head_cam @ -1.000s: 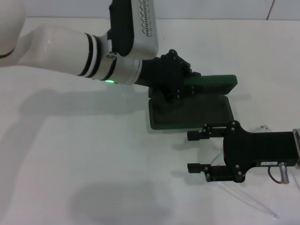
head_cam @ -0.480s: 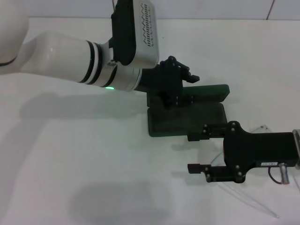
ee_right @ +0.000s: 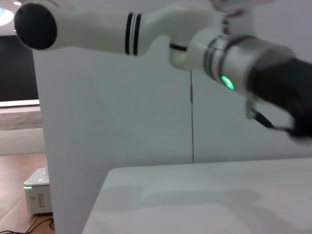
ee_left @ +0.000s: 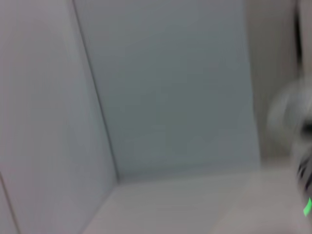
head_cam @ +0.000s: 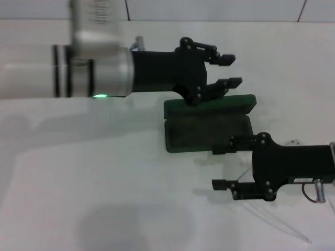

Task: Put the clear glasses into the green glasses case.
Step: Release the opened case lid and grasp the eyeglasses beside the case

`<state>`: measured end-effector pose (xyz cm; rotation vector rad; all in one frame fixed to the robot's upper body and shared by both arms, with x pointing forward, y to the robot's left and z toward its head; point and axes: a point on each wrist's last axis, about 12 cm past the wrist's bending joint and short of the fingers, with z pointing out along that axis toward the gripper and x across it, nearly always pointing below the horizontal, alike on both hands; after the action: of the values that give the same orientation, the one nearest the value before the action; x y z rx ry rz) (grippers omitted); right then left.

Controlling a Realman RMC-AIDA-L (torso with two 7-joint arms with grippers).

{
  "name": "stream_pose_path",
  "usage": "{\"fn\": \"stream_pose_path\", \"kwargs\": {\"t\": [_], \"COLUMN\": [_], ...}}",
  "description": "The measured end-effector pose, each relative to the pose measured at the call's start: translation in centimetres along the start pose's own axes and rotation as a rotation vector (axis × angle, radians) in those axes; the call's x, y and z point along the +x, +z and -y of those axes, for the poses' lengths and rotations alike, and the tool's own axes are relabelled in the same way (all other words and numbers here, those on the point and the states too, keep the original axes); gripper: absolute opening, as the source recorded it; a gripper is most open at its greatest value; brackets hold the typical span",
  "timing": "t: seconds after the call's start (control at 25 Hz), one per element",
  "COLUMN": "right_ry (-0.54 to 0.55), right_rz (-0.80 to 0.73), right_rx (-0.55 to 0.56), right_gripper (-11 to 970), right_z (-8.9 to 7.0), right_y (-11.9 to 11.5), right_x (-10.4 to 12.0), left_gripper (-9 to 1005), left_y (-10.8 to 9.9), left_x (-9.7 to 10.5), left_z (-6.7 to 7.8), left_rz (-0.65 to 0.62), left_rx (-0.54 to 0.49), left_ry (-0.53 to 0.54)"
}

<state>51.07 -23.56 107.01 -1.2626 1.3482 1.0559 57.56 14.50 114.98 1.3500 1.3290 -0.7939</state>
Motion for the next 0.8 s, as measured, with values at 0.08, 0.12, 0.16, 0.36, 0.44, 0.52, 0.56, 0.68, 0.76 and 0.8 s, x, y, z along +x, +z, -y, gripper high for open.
{"fn": "stream_pose_path", "kwargs": {"t": [0.08, 0.12, 0.16, 0.36, 0.44, 0.52, 0.56, 0.68, 0.76, 0.8], "right_ry": [-0.011, -0.018, -0.019, -0.017, -0.020, -0.013, -0.015, -0.059, -0.085, -0.099], "right_rz": [0.000, 0.000, -0.002, -0.086, -0.173, -0.282, -0.344, -0.527, -0.643, -0.688], "right_rx": [-0.001, 0.000, 0.000, 0.016, 0.008, 0.002, -0.001, -0.037, -0.061, -0.067], "right_gripper": [656, 656, 656, 657, 657, 656, 655, 654, 653, 652], "right_z": [0.2, 0.4, 0.5, 3.0, 4.3, 5.4, 5.9, 6.9, 7.2, 7.3], "right_y": [-0.1, -0.2, -0.3, -2.4, -3.0, -3.2, -3.2, -2.1, -1.0, -0.3], "right_x": [-0.3, -0.5, -0.6, -3.2, -4.8, -6.3, -7.2, -9.2, -10.0, -10.4], "left_gripper": [395, 396, 396, 397, 397, 398, 398, 457, 496, 516], "left_y": [-1.9, -3.0, -3.9, -8.0, -9.4, -10.2, -10.7, -10.8, -10.7, -10.7], "left_x": [0.2, 0.7, 1.4, 6.2, 7.9, 8.7, 9.2, 9.9, 10.3, 10.4], "left_z": [0.9, 1.3, 1.6, 4.1, 5.4, 6.2, 6.6, 7.3, 7.6, 7.6], "left_rz": [0.123, 0.166, 0.202, 0.302, 0.327, 0.346, 0.354, 0.355, 0.352, 0.352], "left_rx": [-0.011, -0.036, -0.065, -0.247, -0.311, -0.351, -0.377, -0.394, -0.404, -0.409], "left_ry": [-0.059, -0.096, -0.131, -0.281, -0.321, -0.340, -0.356, -0.395, -0.419, -0.427]}}
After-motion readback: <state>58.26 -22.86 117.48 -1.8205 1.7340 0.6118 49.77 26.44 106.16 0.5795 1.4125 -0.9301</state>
